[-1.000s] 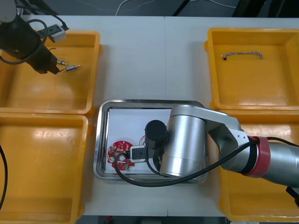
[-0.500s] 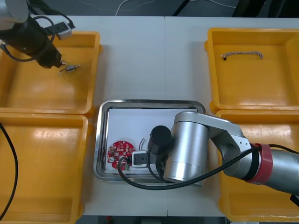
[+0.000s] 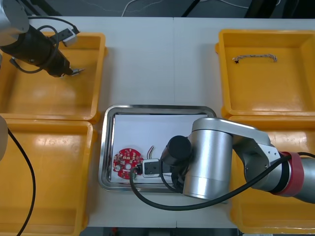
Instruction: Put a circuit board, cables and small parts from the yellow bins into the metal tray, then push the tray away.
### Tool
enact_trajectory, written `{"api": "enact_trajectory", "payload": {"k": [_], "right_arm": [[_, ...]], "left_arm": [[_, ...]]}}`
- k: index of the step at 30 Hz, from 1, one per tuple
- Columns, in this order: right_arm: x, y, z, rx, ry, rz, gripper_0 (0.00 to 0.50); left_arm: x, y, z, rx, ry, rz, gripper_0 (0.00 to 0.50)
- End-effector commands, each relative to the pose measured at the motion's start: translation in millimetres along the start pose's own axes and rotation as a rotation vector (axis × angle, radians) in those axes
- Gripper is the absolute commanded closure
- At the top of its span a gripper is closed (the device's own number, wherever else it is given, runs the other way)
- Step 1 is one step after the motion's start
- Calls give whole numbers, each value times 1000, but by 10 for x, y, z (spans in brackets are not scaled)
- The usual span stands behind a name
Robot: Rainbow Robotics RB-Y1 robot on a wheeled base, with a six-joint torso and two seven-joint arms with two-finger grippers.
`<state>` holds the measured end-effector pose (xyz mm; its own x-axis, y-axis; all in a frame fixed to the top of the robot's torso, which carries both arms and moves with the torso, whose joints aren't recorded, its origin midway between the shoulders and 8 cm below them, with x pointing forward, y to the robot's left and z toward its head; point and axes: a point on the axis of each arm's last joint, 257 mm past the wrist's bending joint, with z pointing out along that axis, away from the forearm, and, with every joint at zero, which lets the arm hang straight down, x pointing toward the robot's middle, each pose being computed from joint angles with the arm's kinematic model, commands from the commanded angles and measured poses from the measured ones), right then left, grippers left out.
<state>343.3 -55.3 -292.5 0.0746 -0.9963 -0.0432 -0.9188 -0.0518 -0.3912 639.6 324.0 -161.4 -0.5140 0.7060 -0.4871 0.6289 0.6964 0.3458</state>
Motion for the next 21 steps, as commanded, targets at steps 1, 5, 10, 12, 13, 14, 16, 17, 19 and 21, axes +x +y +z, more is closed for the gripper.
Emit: {"api": "enact_trajectory", "payload": {"k": [1,5,10,12,13,14,16,17,19,21], "right_arm": [[58,-151,-297,8,-23,94,0],[100,-232,-498,-14,-33,177,0],[200,-334,-700,-18,-33,313,0],[304,-414,-800,-2,-21,390,0],[347,-446,-840,4,-18,426,0],[352,-467,-861,6,-24,448,0],[405,-564,-933,18,-37,521,0],[429,-608,-978,17,-48,573,0],[515,-712,-1075,17,-65,684,0],[581,-781,-1146,17,-77,763,0]], "left_arm": [[-344,115,-169,-30,-78,123,2],[-306,89,-136,-22,-84,122,5],[-322,50,-99,-19,-83,136,4],[-285,28,-73,-15,-79,139,7],[-292,15,-62,-12,-87,135,5],[-291,-21,-39,-3,-92,134,5],[-276,-65,-4,7,-96,135,7],[-257,-96,22,13,-97,130,5],[-237,-114,45,16,-97,127,5],[-218,-131,64,20,-98,123,8]]}}
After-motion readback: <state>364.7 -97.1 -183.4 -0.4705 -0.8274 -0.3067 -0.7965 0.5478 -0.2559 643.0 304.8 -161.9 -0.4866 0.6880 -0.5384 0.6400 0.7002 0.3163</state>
